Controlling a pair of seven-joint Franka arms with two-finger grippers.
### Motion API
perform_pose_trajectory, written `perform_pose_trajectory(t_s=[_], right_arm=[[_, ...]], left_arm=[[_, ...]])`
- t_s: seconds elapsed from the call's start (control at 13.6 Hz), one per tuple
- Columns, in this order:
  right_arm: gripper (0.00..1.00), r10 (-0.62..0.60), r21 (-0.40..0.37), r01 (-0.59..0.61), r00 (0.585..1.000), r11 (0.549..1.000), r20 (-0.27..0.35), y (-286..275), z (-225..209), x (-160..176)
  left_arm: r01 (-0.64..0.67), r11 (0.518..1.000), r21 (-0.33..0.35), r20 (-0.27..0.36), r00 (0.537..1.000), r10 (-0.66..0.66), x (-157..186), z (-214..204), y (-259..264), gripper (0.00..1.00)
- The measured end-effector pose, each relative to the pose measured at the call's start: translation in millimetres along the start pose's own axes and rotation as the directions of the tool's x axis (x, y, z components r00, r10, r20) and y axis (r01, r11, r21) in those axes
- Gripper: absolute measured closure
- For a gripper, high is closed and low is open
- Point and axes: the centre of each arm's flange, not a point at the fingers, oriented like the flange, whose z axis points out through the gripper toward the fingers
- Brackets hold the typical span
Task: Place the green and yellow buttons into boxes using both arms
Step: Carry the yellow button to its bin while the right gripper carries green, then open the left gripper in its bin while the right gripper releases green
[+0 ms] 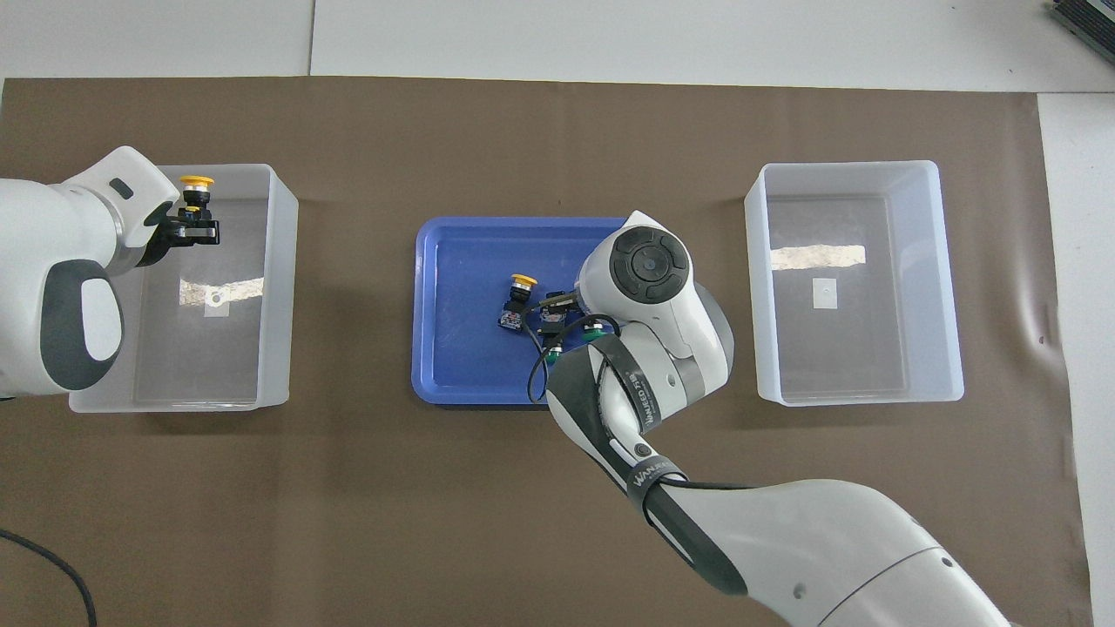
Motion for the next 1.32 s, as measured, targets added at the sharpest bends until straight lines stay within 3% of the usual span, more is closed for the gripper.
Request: perform_pose_trajectory(t_s=[0.15,0.37,0.59,0.74,1.1,1.18,1.32], right_arm=[[0.59,0.031,0.004,-0.031,0.999,1.000,-0.012,17,-41,12],[0.59,0.136,0.024,-0.134,0.988,0.991,-0.075,88,-124,30],[0.59,0.164,0.014,-0.164,0.980,0.986,-0.109,173,-159,38],[0.59,0.139,-0.007,-0.141,0.985,0.990,-0.105,229,-157,39],[0.59,0.090,-0.040,-0.093,0.994,0.995,-0.068,317,-126,26],[0.59,0.087,-0.046,-0.091,0.994,0.995,-0.069,334,-114,24],[0.59,0.098,-0.056,-0.102,0.993,0.993,-0.069,355,-85,21]], left_arm=[[-0.019,1.000,0.005,0.018,1.000,0.019,-12,31,-13,0.67],[-0.035,0.999,-0.001,0.041,0.999,0.035,-26,60,-9,0.67],[-0.045,0.999,-0.010,0.054,0.997,0.046,-29,67,-1,0.67],[-0.047,0.999,-0.011,0.054,0.997,0.048,-30,73,0,0.67],[-0.047,0.999,0.006,-0.047,0.998,0.047,-24,84,-1,0.67],[-0.045,0.999,0.008,-0.058,0.997,0.046,-21,82,-2,0.62],[-0.039,0.999,0.015,-0.081,0.996,0.040,-14,73,-7,0.40]])
